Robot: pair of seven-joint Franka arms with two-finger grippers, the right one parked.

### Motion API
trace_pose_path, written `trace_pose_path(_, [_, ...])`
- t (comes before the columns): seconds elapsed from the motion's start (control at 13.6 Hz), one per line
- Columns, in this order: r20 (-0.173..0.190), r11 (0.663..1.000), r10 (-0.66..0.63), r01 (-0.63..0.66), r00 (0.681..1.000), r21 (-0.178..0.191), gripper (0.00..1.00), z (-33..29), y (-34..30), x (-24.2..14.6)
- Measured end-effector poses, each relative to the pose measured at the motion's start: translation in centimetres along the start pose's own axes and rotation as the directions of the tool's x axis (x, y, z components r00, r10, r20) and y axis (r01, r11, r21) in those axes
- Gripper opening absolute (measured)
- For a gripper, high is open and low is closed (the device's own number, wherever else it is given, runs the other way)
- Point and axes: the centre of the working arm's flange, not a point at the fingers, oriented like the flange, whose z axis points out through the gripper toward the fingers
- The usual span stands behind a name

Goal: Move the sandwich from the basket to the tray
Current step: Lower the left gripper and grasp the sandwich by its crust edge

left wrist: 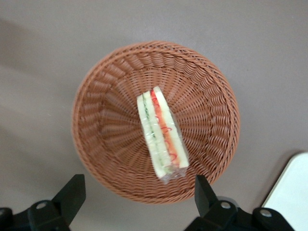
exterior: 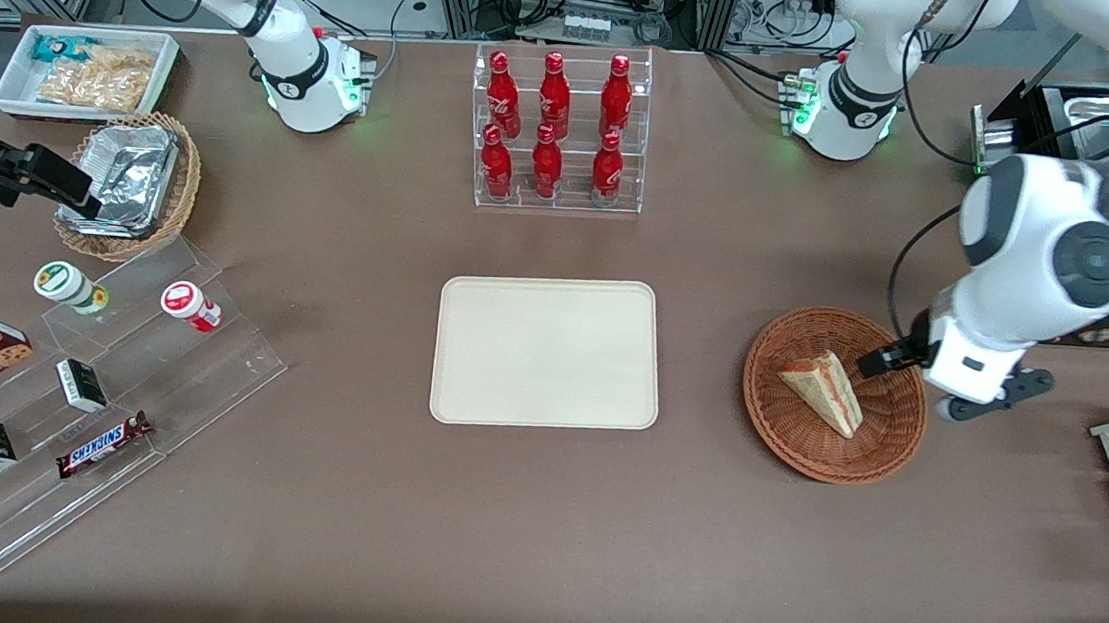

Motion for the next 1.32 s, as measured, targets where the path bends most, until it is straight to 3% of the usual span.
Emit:
trace_pose_path(0.22, [-0.037,0.986,-0.162,0.160,0.986,-0.040,1.00,2.3,0.6,-1.5])
trace_pose_path(0.44, [-0.045,0.973,-0.227,0.224,0.973,-0.057,1.00,4.2,0.9,-2.7])
trace_pose_path(0.88, [-0.029,0.972,-0.231,0.229,0.973,-0.049,1.00,7.7,1.2,-3.6])
trace_pose_path(1.32, [-0.028,0.971,-0.232,0.230,0.972,-0.070,1.00,12.0,1.9,-3.0])
